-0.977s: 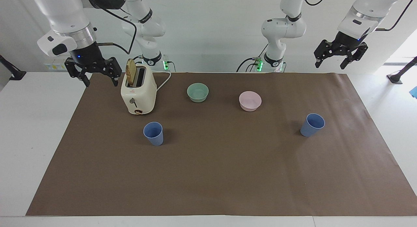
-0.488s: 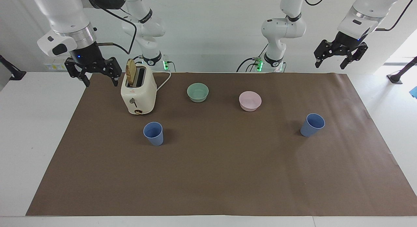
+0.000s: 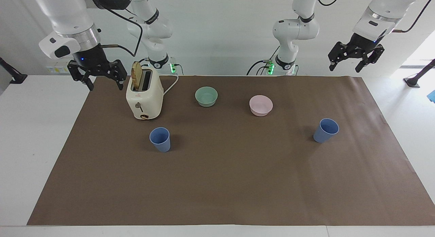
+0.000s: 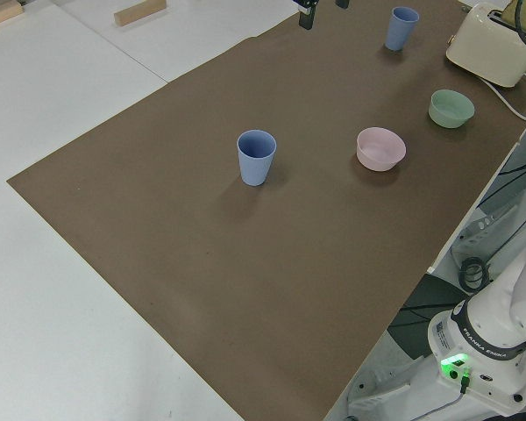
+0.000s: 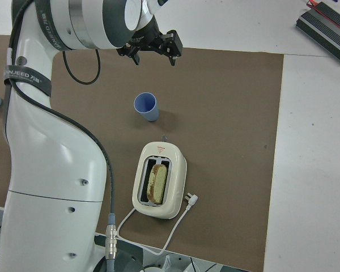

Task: Stack blue cups with both arms

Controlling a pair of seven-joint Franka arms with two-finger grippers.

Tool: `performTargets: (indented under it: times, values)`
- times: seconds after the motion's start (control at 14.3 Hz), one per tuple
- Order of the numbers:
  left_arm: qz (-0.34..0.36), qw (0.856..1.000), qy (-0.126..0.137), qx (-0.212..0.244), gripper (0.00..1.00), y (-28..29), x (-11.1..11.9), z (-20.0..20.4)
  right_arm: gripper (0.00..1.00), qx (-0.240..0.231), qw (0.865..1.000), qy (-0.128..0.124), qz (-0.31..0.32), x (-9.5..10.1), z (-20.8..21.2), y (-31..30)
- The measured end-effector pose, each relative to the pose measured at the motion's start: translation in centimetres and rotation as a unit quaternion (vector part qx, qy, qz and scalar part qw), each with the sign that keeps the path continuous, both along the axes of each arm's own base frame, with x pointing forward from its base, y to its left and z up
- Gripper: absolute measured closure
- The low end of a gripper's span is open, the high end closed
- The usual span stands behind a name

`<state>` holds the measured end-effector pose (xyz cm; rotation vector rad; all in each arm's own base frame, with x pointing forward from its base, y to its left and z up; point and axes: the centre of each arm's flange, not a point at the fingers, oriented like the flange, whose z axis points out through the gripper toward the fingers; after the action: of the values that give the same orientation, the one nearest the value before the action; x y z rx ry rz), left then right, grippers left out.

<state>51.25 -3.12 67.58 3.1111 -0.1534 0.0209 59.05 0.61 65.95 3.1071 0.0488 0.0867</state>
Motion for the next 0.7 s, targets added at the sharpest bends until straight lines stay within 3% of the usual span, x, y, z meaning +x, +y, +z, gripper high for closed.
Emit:
performTargets:
  times: [0.35,0.7]
  values:
    - [0.057,0.998,-0.016,0.000,0.00,5.6,1.5,-2.6,0.00,0.000,1.000,0.000,0.000,0.0,0.0,0.0]
    - [0.116,0.993,-0.020,-0.001,0.00,10.1,4.3,-12.5,0.00,0.000,1.000,0.000,0.000,0.0,0.0,0.0]
